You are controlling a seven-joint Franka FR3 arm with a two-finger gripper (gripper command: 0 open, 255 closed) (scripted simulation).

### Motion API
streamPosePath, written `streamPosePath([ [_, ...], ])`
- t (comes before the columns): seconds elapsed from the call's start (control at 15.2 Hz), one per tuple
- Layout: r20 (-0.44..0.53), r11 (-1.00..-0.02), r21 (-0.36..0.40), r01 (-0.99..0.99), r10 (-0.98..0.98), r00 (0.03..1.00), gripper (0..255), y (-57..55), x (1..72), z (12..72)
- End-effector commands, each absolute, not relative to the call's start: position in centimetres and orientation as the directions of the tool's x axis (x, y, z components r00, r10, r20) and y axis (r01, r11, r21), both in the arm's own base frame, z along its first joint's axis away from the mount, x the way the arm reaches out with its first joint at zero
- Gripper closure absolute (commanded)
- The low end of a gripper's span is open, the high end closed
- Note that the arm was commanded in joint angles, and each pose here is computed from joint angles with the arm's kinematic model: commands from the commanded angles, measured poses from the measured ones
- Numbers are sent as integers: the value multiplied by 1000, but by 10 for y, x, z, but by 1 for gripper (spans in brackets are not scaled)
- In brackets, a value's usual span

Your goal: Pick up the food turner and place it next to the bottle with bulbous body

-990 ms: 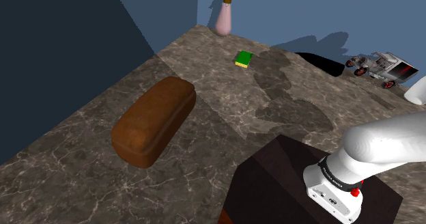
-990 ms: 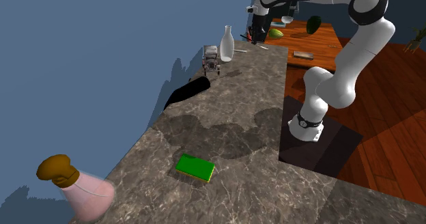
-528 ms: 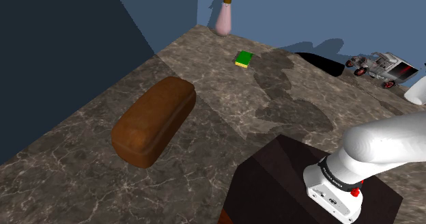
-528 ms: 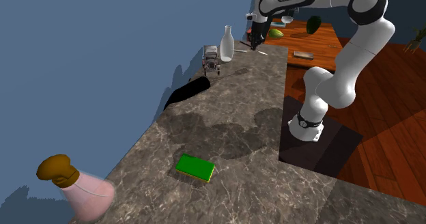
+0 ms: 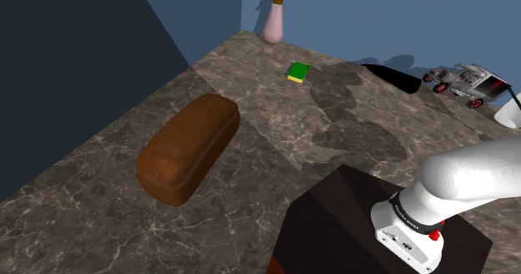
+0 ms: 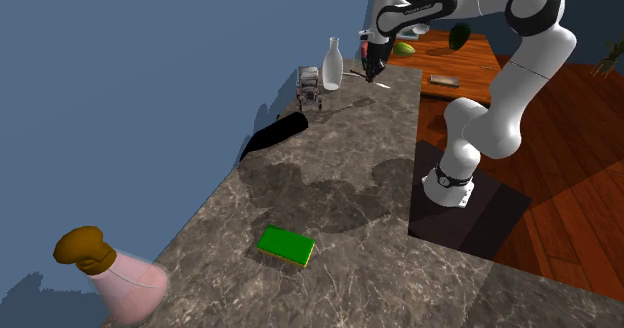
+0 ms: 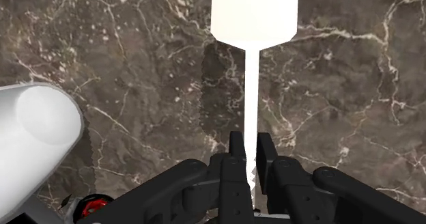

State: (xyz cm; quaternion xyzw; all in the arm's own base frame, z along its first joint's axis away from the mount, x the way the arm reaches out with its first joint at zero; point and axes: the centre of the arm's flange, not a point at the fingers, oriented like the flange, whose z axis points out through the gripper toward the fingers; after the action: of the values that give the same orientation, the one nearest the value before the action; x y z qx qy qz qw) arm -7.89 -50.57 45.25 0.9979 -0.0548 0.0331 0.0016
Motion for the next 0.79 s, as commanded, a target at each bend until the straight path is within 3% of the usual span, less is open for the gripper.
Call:
streamPosePath([
  [0.0,66,-994,0,-110,-109,992,255,-506,-79,442],
  [0.73,66,-994,0,-110,-109,992,255,-506,-79,384],
])
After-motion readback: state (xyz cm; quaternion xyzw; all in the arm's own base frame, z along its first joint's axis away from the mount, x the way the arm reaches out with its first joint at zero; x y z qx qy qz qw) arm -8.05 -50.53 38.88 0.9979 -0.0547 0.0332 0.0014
